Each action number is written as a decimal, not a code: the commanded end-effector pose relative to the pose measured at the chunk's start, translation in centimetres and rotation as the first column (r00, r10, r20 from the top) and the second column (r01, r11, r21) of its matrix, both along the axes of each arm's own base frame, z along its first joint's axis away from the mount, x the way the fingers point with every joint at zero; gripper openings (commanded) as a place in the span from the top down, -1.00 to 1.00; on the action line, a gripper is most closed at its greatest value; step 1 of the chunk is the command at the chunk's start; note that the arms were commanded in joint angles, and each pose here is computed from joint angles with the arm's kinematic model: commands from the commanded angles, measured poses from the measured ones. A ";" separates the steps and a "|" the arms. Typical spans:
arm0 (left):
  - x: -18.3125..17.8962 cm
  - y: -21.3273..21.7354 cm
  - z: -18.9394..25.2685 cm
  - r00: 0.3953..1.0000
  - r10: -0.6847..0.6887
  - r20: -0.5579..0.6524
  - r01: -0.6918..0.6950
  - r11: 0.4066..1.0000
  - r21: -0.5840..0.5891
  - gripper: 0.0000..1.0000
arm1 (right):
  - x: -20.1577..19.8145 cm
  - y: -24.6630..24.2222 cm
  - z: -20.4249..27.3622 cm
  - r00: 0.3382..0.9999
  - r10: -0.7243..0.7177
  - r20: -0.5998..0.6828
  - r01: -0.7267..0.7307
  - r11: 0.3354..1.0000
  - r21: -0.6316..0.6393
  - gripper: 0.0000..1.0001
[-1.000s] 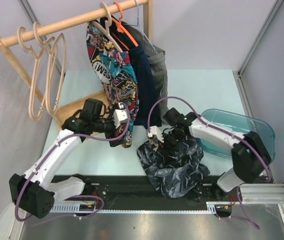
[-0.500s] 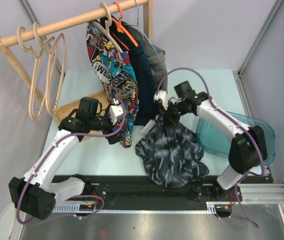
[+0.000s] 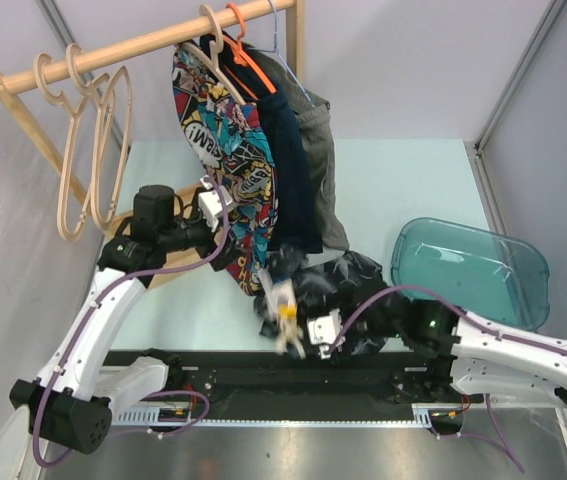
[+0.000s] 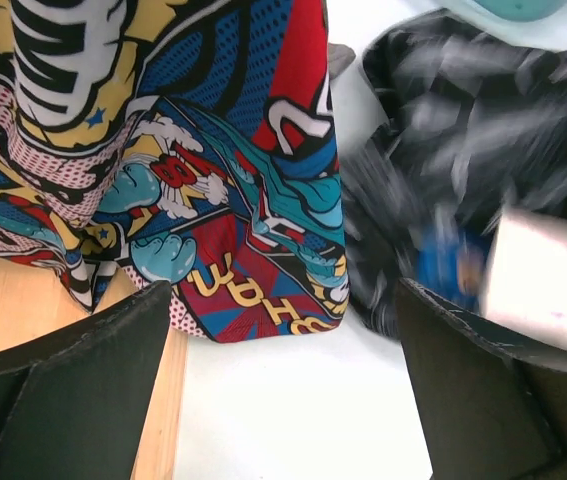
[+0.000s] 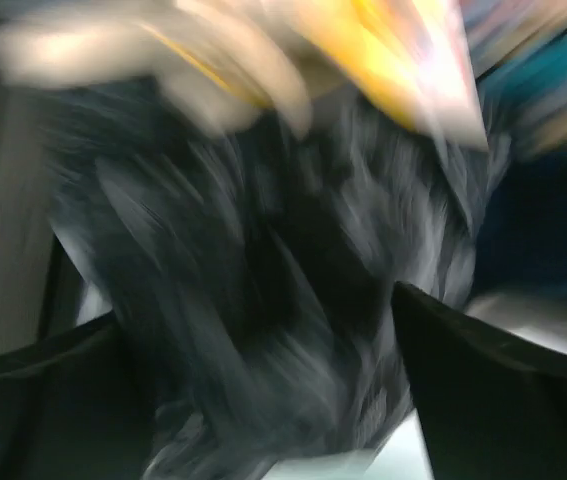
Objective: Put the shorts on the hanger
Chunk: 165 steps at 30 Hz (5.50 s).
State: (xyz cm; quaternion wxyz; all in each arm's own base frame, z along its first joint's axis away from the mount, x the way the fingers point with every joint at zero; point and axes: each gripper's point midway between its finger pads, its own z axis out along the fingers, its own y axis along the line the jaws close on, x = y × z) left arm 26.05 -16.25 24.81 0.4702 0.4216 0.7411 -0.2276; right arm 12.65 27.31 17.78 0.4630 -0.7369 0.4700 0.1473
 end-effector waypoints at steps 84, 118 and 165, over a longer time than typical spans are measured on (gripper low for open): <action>-5.4 -2.3 -13.9 0.813 0.081 -0.576 0.049 0.977 0.207 1.00 | 4.7 7.5 -1.4 0.898 -0.115 -0.424 0.203 0.965 0.168 -0.36; -3.5 -2.2 -13.2 0.789 0.189 -0.584 -0.153 0.982 0.112 -0.54 | 10.4 6.8 -2.8 0.877 -0.312 -0.365 0.394 0.902 0.175 1.00; 0.2 -1.8 -0.1 0.971 0.219 -0.100 -0.180 0.936 0.304 1.00 | 13.3 -9.4 4.7 0.810 -0.461 -0.362 0.562 0.786 0.256 0.82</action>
